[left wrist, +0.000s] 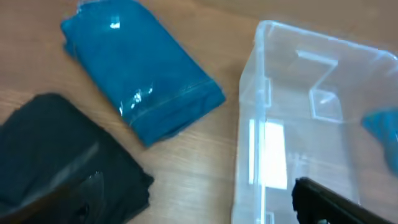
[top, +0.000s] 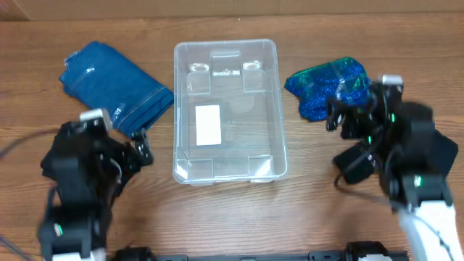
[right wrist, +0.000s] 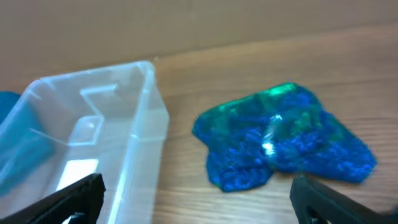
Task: Pack container
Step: 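Reach the right gripper to the blue-green sequined garment and grasp it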
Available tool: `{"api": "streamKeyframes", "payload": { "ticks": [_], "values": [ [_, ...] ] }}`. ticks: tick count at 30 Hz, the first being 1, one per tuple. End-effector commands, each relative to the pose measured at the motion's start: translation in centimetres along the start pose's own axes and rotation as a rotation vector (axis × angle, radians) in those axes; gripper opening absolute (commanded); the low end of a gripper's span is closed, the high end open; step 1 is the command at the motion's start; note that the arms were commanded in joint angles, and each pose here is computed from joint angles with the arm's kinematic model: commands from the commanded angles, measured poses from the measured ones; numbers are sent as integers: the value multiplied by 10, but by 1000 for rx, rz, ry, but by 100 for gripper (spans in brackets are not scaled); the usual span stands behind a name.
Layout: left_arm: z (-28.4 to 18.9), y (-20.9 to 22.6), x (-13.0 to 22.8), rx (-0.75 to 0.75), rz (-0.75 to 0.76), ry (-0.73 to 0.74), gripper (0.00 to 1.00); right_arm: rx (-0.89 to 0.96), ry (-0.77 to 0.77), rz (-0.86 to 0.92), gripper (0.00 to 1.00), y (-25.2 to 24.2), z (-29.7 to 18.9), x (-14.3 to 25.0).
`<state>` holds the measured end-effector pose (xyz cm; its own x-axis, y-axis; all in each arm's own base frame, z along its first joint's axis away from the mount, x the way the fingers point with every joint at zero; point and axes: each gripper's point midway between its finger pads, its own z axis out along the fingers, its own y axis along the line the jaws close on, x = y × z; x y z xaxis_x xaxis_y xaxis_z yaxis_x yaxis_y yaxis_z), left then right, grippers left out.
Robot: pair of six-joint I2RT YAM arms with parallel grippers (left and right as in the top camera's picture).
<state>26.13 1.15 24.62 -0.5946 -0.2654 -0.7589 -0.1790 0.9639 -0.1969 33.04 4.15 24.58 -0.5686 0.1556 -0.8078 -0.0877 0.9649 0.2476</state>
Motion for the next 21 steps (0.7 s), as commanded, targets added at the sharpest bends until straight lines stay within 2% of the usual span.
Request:
{"api": "streamKeyframes", "payload": {
  "ticks": [1,4,6,10,16,21],
  "values": [
    [2,-5,-15,-45,23,208,100,-128,165,54,100,23,14,-17],
    [4,-4,-10,-85,17,386,100,-135,301,98,100,24,24,-4],
    [11,-3,-7,-96,16,436,100,-14,319,225,100,-3,34,0],
    [18,-2,-5,-102,15,459,100,143,353,536,100,-61,57,13],
    [18,-2,-6,-100,16,451,100,254,541,766,100,-99,106,74],
    [19,-2,-7,-99,16,447,100,294,588,856,100,-119,153,109]
  ]
}}
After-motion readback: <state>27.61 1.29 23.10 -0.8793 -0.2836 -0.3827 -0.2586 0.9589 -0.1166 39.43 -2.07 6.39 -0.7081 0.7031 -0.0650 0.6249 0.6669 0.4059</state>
